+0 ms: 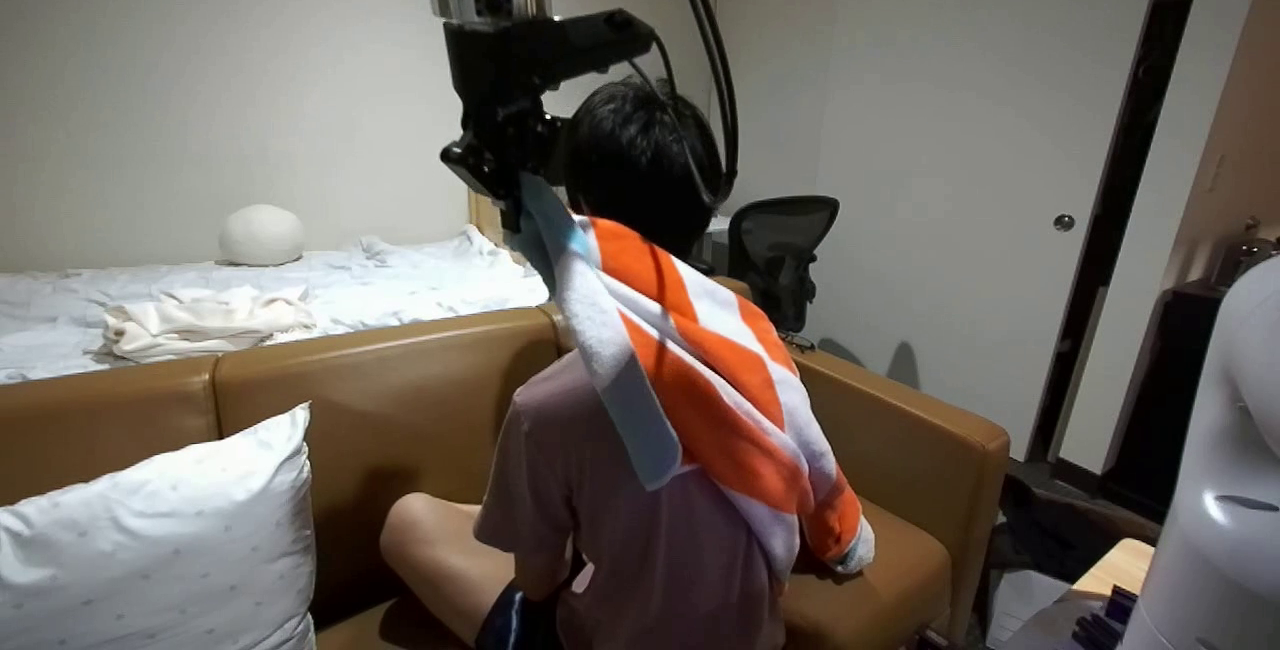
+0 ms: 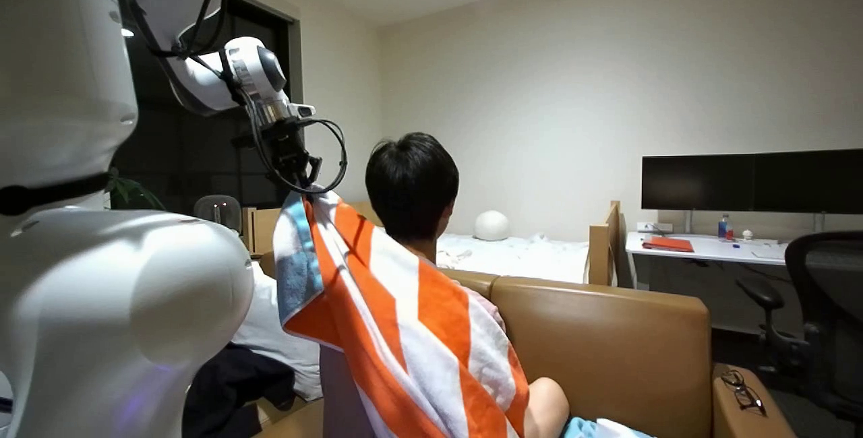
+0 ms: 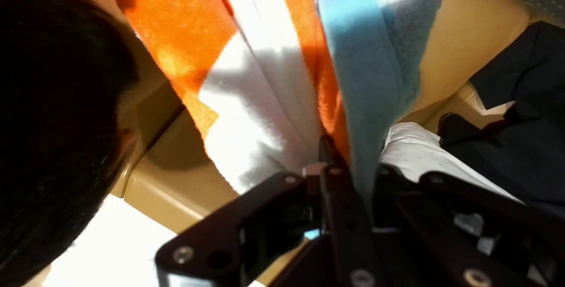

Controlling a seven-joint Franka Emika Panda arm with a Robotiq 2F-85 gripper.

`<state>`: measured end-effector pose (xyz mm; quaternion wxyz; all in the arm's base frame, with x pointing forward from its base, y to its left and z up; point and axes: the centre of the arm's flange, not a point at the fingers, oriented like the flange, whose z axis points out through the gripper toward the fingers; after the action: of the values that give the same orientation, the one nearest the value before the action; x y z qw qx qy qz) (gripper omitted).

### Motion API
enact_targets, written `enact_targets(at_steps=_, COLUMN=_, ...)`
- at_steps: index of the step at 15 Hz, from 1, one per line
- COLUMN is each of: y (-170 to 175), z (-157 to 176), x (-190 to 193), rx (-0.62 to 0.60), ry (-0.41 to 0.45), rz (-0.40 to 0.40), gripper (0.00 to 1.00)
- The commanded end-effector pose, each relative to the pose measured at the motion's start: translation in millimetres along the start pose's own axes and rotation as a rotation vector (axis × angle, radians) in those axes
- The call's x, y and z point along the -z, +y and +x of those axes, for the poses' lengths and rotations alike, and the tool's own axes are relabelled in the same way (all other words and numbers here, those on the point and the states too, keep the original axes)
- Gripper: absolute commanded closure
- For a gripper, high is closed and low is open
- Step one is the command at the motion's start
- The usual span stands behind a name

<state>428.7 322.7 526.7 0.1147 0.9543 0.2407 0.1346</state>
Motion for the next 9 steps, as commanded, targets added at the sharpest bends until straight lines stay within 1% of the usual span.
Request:
enact_targets(at_steps=1, y=-1.4, z=-19.1, x=65.5, rx=0.016, ry=0.056, rz=-0.031, gripper=0.98)
enact_targets(at_steps=3, y=-4.2, z=-21.9, x=86.0, rx=0.021, ry=0.062, rz=-0.059, gripper=0.98)
enact_targets(at_steps=5, y=-7.0, z=-16.6, x=95.0, rx=0.029, ry=0.071, rz=-0.064, gripper=0.98)
enact_targets(at_steps=6, y=-7.2, z=-11.3, x=97.0, rx=0.030, ry=0.080, rz=-0.065, gripper=0.98)
enact_targets(at_steps=9, y=-4.7, z=21.2, x=88.6, rx=0.042, ry=0.101, rz=-0.093, gripper=0.98)
